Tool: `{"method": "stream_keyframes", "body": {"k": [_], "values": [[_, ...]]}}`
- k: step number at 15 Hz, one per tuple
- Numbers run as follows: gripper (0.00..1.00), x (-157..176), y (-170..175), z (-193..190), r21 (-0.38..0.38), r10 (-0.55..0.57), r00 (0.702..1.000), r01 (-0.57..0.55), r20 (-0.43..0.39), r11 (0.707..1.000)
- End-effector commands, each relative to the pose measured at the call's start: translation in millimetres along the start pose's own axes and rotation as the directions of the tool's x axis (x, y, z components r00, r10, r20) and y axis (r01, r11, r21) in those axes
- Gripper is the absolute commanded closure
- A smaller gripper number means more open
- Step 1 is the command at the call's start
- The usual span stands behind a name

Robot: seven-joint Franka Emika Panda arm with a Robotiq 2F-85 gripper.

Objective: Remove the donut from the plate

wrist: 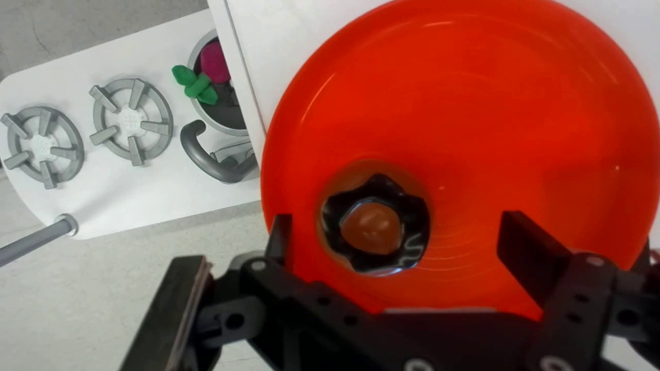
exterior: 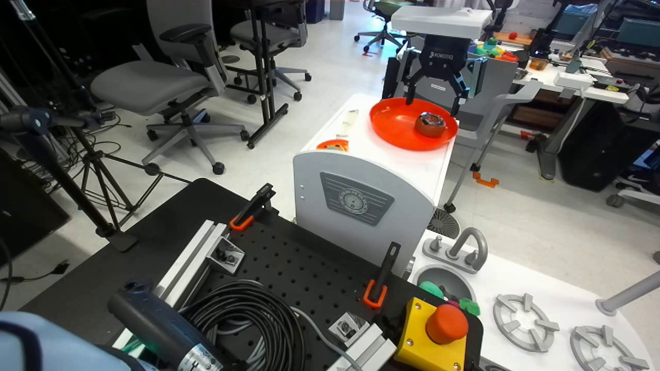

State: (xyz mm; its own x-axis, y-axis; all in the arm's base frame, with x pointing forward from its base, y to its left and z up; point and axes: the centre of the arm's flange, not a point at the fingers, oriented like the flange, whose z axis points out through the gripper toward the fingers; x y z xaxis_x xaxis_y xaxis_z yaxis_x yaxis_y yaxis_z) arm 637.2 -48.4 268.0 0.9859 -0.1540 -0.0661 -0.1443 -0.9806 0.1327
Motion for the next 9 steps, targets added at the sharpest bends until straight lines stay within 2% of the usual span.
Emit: {"method": "stream_keyframes", "body": {"k": [1,9], "values": [[0.00,11,-1,3,0.001,0.013,1.000,-0.013,-0.013,1.000],[0.00,16,12,7,0.013,0.019,1.000,-0.019,-0.006,1.000]]}}
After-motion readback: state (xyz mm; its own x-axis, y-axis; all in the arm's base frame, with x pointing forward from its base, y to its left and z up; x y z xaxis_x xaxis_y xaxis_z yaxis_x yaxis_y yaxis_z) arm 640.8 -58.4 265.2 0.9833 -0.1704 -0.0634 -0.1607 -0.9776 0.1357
